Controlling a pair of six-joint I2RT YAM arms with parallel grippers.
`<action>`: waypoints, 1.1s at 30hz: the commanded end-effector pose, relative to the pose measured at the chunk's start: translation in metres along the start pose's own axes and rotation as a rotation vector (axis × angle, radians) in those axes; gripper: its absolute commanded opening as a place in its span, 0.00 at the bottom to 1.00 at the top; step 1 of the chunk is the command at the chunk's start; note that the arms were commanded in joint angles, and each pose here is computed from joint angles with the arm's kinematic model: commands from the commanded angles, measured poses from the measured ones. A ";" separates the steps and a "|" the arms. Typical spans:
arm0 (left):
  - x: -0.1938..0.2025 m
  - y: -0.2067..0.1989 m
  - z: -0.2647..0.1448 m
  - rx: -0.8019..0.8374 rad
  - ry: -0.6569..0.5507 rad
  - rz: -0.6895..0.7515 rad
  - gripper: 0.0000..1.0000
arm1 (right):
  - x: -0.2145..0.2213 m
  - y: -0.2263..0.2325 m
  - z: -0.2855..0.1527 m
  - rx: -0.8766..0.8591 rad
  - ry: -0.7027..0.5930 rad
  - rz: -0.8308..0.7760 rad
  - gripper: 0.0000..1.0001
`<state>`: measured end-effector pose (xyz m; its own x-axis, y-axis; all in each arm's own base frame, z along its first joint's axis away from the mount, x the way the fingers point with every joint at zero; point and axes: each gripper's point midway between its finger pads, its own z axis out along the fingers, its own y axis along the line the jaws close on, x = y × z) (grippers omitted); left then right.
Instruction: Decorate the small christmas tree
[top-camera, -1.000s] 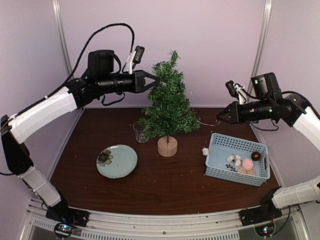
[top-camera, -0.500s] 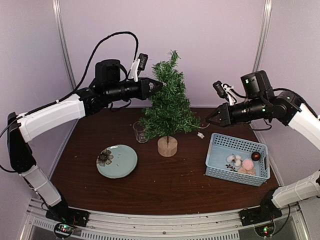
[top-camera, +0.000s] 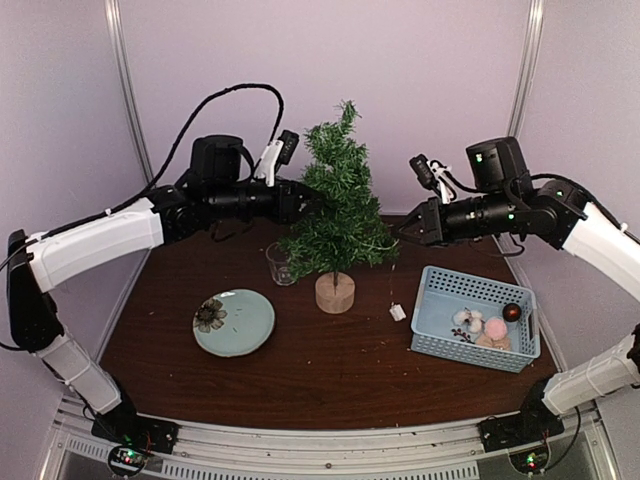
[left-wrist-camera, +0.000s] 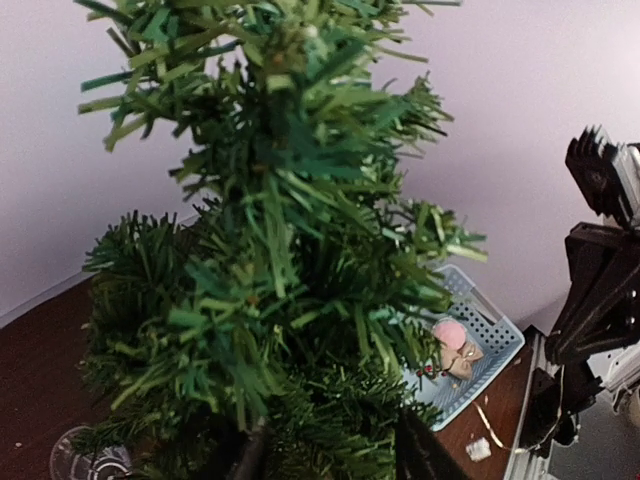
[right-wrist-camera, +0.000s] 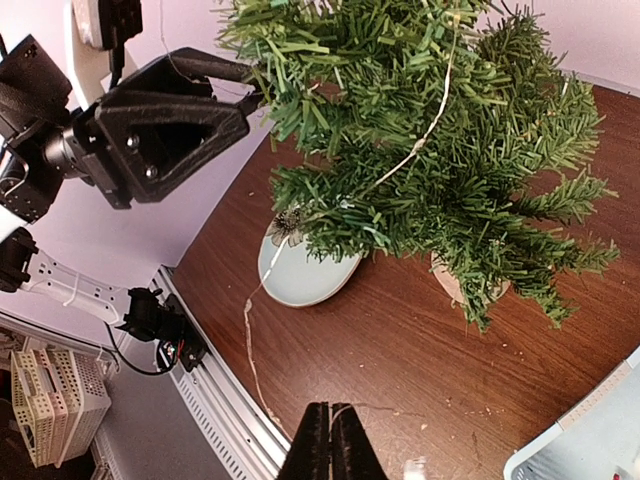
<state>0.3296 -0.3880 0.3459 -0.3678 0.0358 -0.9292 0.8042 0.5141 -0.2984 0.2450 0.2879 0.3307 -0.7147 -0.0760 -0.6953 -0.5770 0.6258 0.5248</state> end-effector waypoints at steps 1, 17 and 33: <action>-0.016 -0.009 -0.035 -0.028 -0.040 0.050 0.48 | -0.011 0.010 0.001 -0.038 -0.043 0.010 0.00; 0.089 -0.043 -0.091 -0.066 0.077 0.401 0.70 | -0.014 0.014 0.009 -0.104 -0.093 0.133 0.00; 0.114 -0.124 0.025 -0.092 -0.143 0.500 0.42 | -0.011 0.033 0.016 -0.181 -0.084 0.186 0.00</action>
<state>0.1719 -0.4518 0.2120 0.0436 0.3786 -0.9245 0.9062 0.3746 0.1961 0.2461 0.3154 0.3340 -0.7959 0.0873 -0.5991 -0.4797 0.5127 0.7120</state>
